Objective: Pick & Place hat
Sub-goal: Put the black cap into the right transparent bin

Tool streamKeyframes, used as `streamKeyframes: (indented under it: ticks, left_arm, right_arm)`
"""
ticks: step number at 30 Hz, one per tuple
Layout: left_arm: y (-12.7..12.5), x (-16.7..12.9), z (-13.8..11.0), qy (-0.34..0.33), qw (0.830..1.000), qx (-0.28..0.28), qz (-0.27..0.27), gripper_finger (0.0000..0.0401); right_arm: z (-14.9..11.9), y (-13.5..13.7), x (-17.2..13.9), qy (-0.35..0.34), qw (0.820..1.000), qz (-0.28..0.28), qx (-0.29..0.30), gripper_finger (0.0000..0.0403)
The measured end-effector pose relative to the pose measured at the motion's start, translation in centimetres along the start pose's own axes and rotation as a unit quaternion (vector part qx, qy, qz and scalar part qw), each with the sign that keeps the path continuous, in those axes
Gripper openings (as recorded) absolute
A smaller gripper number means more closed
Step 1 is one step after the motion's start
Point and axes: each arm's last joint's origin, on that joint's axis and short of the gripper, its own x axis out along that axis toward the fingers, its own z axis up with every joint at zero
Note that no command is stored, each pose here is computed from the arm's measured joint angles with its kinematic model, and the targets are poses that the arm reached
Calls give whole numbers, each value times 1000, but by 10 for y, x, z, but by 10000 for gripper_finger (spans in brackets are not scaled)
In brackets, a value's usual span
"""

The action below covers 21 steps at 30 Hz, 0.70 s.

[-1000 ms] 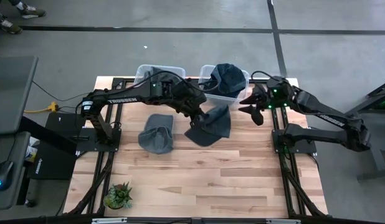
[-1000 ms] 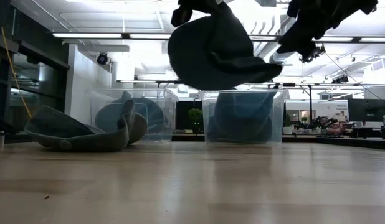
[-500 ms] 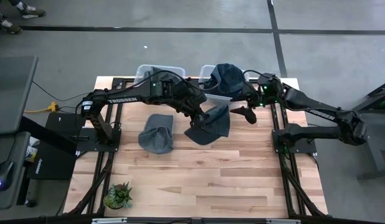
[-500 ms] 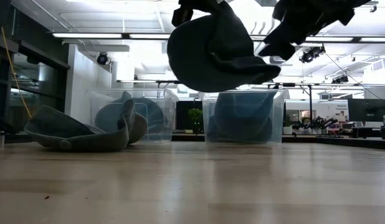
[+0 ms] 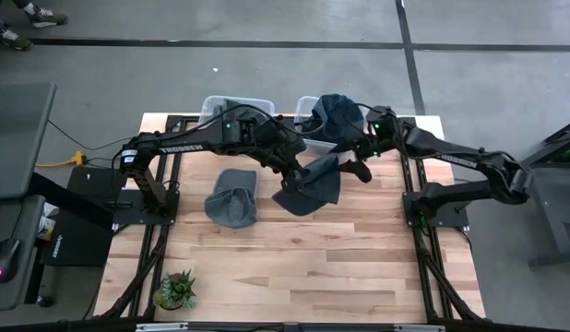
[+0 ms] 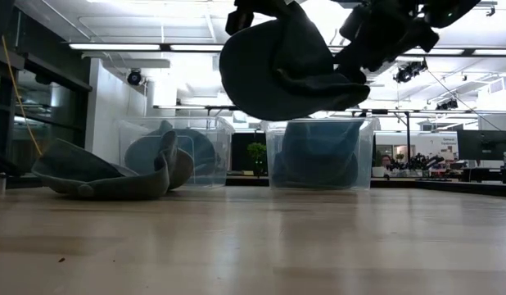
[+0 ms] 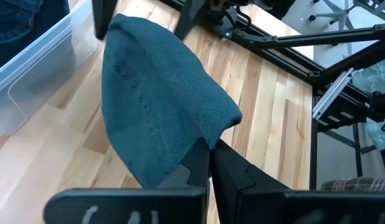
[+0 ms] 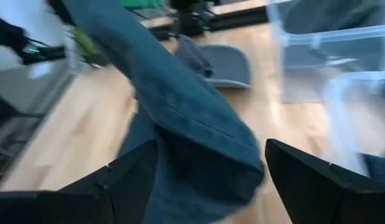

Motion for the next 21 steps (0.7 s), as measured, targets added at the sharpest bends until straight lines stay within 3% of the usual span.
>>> streamKeyframes:
  ticks: [5,15,21]
  left_arm:
    - [0,0,0,0,1000,0,-2,0]
    - [0,0,0,1,1000,0,-3,0]
    - [0,0,0,1,1000,0,-5,0]
  right_arm:
    - [-5,-4,15,7,997,72,23,292]
    - [-7,-8,48,-5,990,135,37,292]
    - [-9,-4,59,2,989,145,38,291]
